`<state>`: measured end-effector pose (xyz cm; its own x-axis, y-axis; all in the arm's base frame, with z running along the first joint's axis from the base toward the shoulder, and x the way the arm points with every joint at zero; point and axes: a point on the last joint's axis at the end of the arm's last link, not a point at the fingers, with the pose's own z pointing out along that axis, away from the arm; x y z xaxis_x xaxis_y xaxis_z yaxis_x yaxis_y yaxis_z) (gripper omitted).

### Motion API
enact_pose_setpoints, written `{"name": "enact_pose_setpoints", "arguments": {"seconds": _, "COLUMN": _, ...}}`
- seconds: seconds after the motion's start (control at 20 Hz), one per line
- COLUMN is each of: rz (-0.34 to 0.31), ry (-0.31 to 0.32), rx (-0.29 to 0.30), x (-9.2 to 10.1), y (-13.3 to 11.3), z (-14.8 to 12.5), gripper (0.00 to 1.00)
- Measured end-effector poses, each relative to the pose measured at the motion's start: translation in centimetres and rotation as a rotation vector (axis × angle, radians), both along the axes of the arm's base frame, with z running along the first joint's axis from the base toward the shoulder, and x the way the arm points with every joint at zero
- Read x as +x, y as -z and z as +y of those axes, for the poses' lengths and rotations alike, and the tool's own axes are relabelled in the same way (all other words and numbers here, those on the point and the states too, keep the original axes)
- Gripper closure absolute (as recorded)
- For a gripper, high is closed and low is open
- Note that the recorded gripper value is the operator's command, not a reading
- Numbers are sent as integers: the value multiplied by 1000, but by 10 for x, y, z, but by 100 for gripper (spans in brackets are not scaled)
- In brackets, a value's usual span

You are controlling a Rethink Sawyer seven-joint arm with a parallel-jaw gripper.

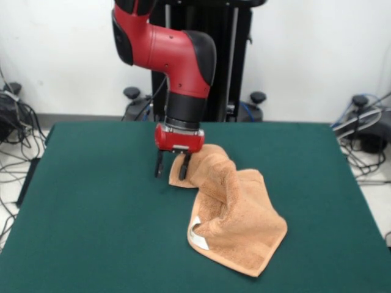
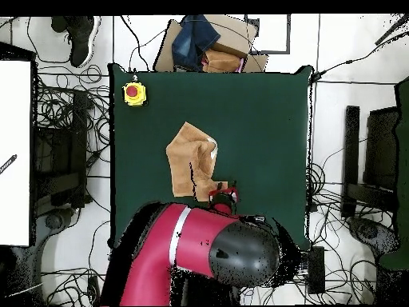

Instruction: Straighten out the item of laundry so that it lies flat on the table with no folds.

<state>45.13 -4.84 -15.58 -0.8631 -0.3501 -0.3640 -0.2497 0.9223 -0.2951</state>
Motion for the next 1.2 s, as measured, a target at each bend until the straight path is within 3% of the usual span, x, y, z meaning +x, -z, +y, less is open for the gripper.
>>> {"name": "enact_pose_setpoints", "arguments": {"seconds": 1.2, "rz": 6, "ry": -8, "rx": -24, "x": -2, "y": -2, "z": -8, "gripper": 0}}
